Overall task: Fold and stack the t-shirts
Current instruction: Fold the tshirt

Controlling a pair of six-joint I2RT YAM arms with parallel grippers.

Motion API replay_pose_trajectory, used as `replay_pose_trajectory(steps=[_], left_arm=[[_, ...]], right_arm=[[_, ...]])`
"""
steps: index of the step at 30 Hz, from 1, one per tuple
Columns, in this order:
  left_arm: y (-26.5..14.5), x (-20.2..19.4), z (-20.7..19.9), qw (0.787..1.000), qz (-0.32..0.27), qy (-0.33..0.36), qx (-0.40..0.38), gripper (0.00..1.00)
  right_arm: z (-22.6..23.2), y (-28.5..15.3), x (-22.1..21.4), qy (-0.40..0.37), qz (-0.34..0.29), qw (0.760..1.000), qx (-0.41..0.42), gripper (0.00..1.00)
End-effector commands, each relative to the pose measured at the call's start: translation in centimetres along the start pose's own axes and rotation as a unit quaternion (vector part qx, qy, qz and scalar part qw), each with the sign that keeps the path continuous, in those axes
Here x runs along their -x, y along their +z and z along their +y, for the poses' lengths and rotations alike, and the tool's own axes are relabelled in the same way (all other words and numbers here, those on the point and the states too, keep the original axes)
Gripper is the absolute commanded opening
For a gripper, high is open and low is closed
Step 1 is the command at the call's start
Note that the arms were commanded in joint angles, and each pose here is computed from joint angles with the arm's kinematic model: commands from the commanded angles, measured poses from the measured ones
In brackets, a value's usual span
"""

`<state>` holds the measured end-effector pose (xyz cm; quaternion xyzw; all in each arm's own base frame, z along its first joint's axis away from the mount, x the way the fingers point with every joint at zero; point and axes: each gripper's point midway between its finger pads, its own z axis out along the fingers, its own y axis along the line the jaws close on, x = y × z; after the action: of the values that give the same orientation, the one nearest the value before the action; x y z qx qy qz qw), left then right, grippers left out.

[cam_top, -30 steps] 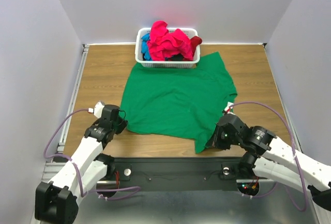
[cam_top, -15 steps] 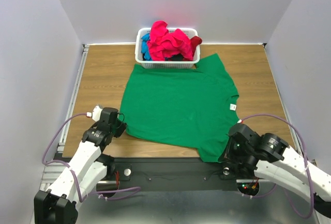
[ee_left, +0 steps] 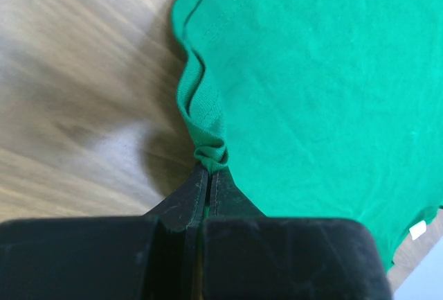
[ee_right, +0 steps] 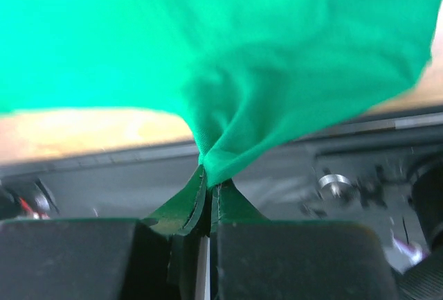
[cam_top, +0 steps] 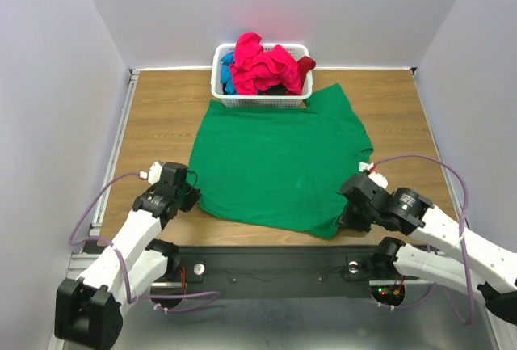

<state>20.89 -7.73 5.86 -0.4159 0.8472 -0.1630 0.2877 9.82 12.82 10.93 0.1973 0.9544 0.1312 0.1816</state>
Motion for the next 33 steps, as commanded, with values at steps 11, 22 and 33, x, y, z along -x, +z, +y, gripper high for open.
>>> replay_pose_trajectory(steps=[11, 22, 33], left_arm=[[1.8, 3.7, -7.5, 0.999, -0.025, 0.027, -0.018, 0.00], [4.7, 6.5, -10.5, 0.998, -0.050, 0.034, -0.007, 0.00], [8.9, 9.3, -11.0, 0.996, -0.030, 0.080, 0.034, 0.00]], right_arm=[[6.8, -0.2, 12.6, -0.009, -0.193, 0.981, 0.007, 0.00], [7.5, 3.4, 19.0, 0.013, -0.207, 0.978, 0.008, 0.00], [7.4, 6.1, 22.2, 0.009, -0.192, 0.981, 0.005, 0.00]])
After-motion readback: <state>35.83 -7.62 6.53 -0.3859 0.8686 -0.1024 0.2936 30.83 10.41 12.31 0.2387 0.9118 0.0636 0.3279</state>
